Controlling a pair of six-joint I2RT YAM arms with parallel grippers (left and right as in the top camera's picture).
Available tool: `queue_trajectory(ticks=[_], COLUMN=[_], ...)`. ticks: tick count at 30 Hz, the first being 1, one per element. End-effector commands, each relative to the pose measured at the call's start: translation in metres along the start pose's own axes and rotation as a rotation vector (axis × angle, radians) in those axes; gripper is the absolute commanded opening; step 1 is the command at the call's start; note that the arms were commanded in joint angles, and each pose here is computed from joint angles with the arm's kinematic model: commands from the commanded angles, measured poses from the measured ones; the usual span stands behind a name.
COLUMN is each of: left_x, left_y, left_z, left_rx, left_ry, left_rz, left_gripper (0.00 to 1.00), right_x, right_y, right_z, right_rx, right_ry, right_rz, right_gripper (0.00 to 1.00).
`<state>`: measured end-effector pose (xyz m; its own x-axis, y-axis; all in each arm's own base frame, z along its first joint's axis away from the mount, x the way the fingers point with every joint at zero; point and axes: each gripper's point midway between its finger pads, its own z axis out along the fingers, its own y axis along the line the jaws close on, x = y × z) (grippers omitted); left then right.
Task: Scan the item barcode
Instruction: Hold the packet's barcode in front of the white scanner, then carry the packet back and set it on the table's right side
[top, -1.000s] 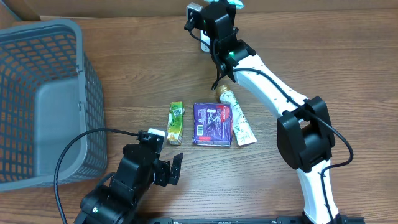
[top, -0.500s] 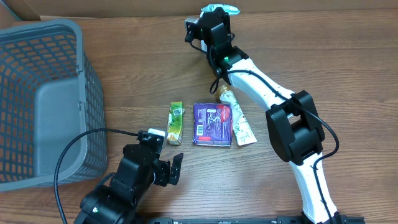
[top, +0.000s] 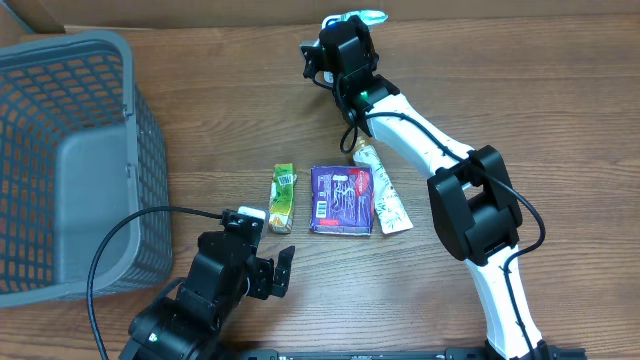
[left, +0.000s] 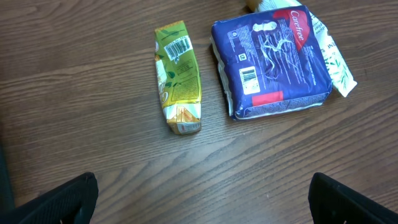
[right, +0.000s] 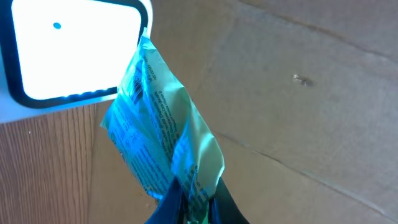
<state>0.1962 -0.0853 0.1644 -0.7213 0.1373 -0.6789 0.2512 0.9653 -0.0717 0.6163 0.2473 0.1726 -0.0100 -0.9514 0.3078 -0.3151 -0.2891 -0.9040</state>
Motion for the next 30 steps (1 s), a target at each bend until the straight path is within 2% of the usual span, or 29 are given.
queue_trajectory(ticks=[1, 7, 15, 21, 27, 30], left_x=[0.0, 0.0, 0.0, 0.0, 0.0, 0.0], left_y=[0.001, 0.001, 0.001, 0.001, 0.001, 0.001], left_z=[0.0, 0.0, 0.0, 0.0, 0.0, 0.0], left_rx=[-0.007, -0.007, -0.007, -0.007, -0.007, -0.007], left_ry=[-0.003, -0.003, -0.003, -0.003, -0.003, -0.003], left_rz=[0.021, 0.021, 0.021, 0.021, 0.021, 0.021], left_gripper=[1.0, 1.0, 1.0, 1.0, 1.0, 1.0], right_x=[0.002, 0.01, 0.046, 0.07, 0.094, 0.119], right_y=[-0.003, -0.015, -0.076, -0.118, -0.134, -0.127], right_z=[0.001, -0.003, -0.054, -0.137, -0.234, -0.26], right_rx=[0.005, 0.036, 0.056, -0.056, -0.334, -0.483], right_ry=[0.001, 0.037, 0.016, -0.191, -0.456, -0.446], right_rz=[-0.026, 0.028, 0.246, 0.632, 1.137, 1.395], right_gripper=[0.04, 0.04, 0.04, 0.04, 0.04, 0.04])
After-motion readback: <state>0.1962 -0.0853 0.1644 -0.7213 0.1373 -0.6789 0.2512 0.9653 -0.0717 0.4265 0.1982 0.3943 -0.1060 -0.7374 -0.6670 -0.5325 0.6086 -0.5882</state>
